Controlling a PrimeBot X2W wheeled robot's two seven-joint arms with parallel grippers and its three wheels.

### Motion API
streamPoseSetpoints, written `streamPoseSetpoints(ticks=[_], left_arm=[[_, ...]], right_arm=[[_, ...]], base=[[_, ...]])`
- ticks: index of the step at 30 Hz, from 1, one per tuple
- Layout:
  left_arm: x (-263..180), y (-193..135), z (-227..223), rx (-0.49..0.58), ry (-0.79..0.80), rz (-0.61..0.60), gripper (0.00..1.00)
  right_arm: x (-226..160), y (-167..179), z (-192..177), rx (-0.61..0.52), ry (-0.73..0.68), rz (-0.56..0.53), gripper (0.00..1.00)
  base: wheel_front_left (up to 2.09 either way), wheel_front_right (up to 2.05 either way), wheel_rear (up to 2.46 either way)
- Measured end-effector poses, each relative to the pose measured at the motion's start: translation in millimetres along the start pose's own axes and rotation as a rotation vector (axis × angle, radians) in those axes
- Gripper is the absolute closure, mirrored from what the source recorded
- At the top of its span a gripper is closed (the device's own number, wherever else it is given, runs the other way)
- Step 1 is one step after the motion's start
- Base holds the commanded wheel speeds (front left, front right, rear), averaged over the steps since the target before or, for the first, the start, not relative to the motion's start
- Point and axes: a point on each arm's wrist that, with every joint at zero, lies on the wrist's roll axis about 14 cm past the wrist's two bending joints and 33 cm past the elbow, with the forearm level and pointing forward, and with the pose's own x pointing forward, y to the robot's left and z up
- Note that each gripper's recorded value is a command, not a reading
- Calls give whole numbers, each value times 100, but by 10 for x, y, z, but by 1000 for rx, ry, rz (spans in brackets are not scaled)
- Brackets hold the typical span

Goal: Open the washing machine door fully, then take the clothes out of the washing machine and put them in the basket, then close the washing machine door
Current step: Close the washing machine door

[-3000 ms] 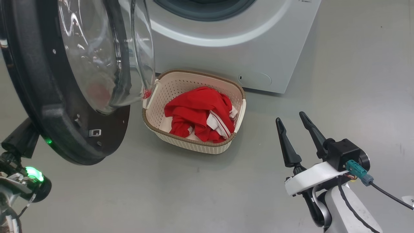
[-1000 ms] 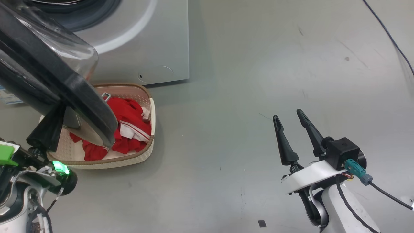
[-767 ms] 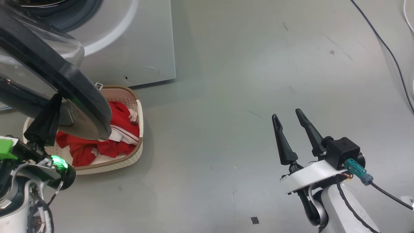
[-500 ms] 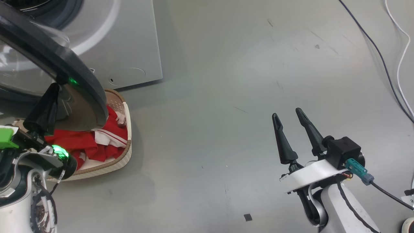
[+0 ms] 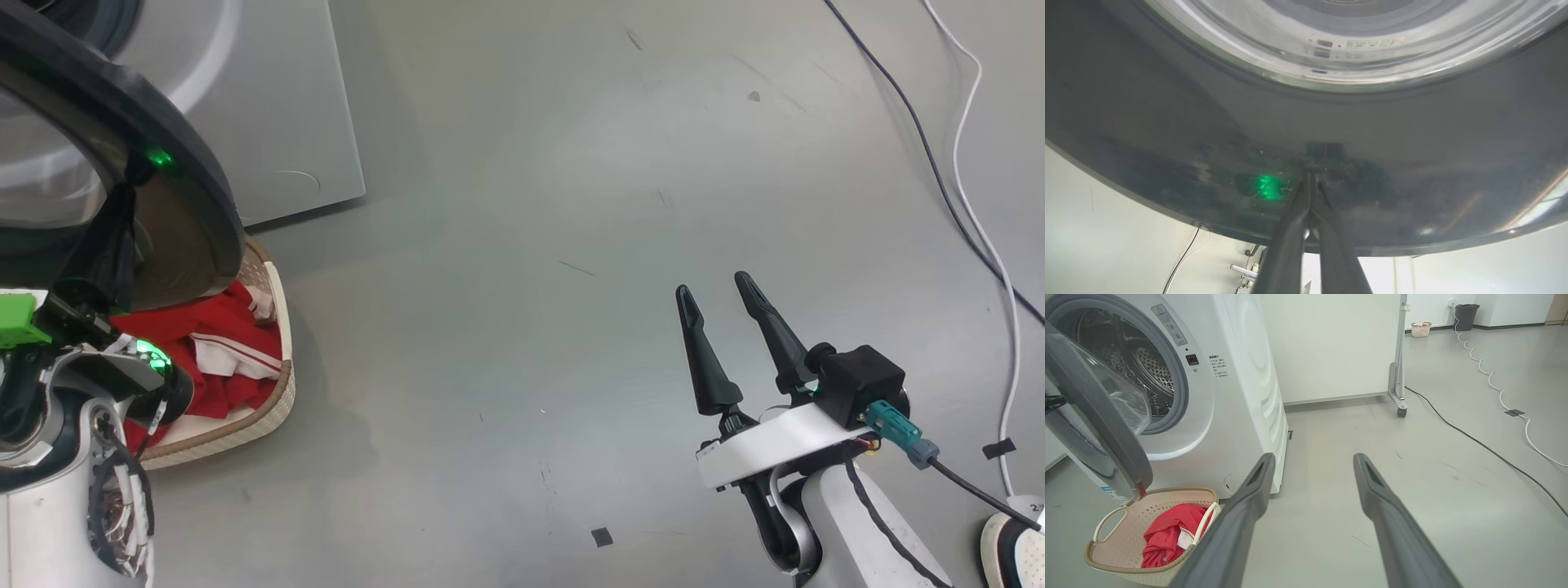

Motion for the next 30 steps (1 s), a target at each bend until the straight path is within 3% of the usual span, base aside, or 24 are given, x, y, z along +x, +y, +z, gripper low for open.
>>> streamPoseSetpoints(ticks=[30], left_arm=[[324, -1, -46, 19, -40, -27, 100]], right_arm=[[14, -84, -11, -2, 3, -47, 0]], base=[[0, 0, 0]])
